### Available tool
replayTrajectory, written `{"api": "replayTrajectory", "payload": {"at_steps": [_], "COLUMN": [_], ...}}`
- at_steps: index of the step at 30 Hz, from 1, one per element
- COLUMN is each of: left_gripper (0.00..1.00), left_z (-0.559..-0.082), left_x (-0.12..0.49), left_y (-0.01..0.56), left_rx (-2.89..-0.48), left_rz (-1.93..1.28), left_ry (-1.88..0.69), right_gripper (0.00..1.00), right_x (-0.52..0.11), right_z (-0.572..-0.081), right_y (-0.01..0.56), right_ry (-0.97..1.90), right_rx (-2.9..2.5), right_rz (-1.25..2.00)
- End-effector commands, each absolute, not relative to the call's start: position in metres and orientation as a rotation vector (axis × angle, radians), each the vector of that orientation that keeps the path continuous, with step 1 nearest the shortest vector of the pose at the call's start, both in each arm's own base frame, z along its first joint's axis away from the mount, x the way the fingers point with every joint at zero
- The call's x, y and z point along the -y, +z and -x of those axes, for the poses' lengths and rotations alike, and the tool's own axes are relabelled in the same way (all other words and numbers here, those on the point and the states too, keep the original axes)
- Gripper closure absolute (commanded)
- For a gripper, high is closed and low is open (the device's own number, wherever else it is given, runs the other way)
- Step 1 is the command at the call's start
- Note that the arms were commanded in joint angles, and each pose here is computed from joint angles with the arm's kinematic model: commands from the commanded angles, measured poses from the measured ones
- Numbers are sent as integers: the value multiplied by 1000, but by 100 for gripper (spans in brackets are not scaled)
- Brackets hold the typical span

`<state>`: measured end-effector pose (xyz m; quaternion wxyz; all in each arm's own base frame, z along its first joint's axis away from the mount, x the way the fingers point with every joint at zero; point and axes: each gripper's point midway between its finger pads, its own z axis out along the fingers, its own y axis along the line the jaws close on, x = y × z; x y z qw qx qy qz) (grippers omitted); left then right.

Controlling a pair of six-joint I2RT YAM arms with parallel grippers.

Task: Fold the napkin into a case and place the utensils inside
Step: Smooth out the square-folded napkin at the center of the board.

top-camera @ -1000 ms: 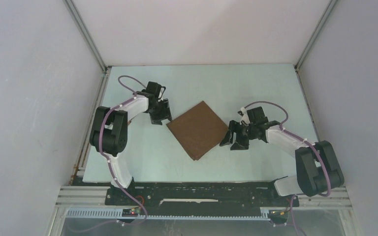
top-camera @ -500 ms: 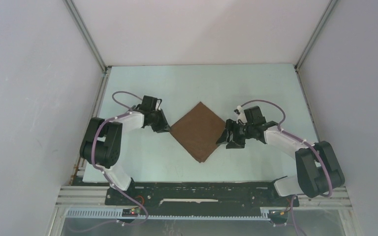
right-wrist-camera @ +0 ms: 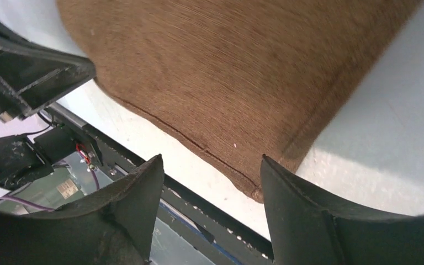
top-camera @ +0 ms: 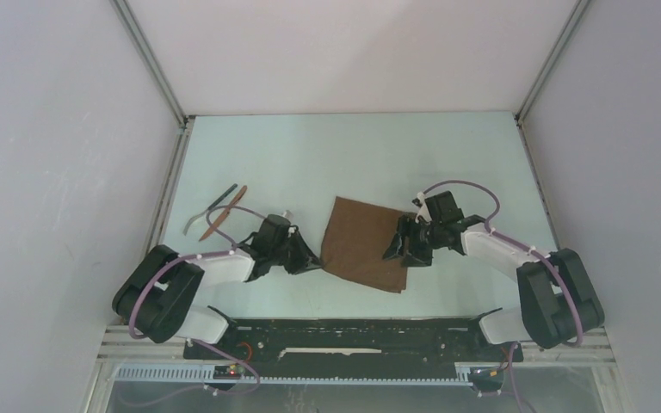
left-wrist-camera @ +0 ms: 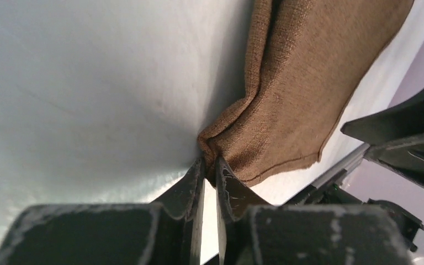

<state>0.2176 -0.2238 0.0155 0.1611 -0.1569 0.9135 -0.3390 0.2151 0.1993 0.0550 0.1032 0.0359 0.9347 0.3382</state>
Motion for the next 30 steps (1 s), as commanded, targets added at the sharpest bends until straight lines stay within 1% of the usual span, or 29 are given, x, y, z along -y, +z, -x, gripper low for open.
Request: {"api": "replayTrajectory", "payload": {"at_steps": [1,4,9,14,16,18,21,23,24,26,28,30], "left_gripper": [87,89,93,91,86,76,54,41,33,24,24,28], "left_z": [-193,-178,-160,-136,-125,-117,-109,-110,-109,-112,-118,-128], "left_x": [234,246,259,270,271,264,247,241,238,232,225,226], "left_y": [10,11,9,7,7,8,9,20,24,33,39,47], "left_rx": [-2641,-2664,-2704,-2736,-2749,-2742,-2731,-2715,-2715,-2694,-2664,-2618], "left_rz": [503,472,473,567,568,576,562,506,480,444,422,391], "left_ry": [-987,-1014,-1068,-1189,-1222,-1236,-1184,-1143,-1119,-1088,-1042,-1053], "right_gripper": [29,37,38,39,37,36,34,33,33,31,31,31], "right_x": [-170,-153,-132,-121,-119,-123,-129,-130,-130,-131,-130,-129], "right_z": [-200,-188,-173,-170,-171,-173,-176,-180,-183,-187,-188,-188], "right_y": [46,40,37,39,37,37,33,33,32,33,32,30], "right_ry": [899,911,810,731,720,762,811,822,823,820,813,802], "right_rx": [-2819,-2823,-2824,-2791,-2778,-2779,-2782,-2772,-2766,-2759,-2768,-2773], "right_rz": [-360,-557,-677,-702,-665,-601,-577,-564,-563,-559,-561,-569]}}
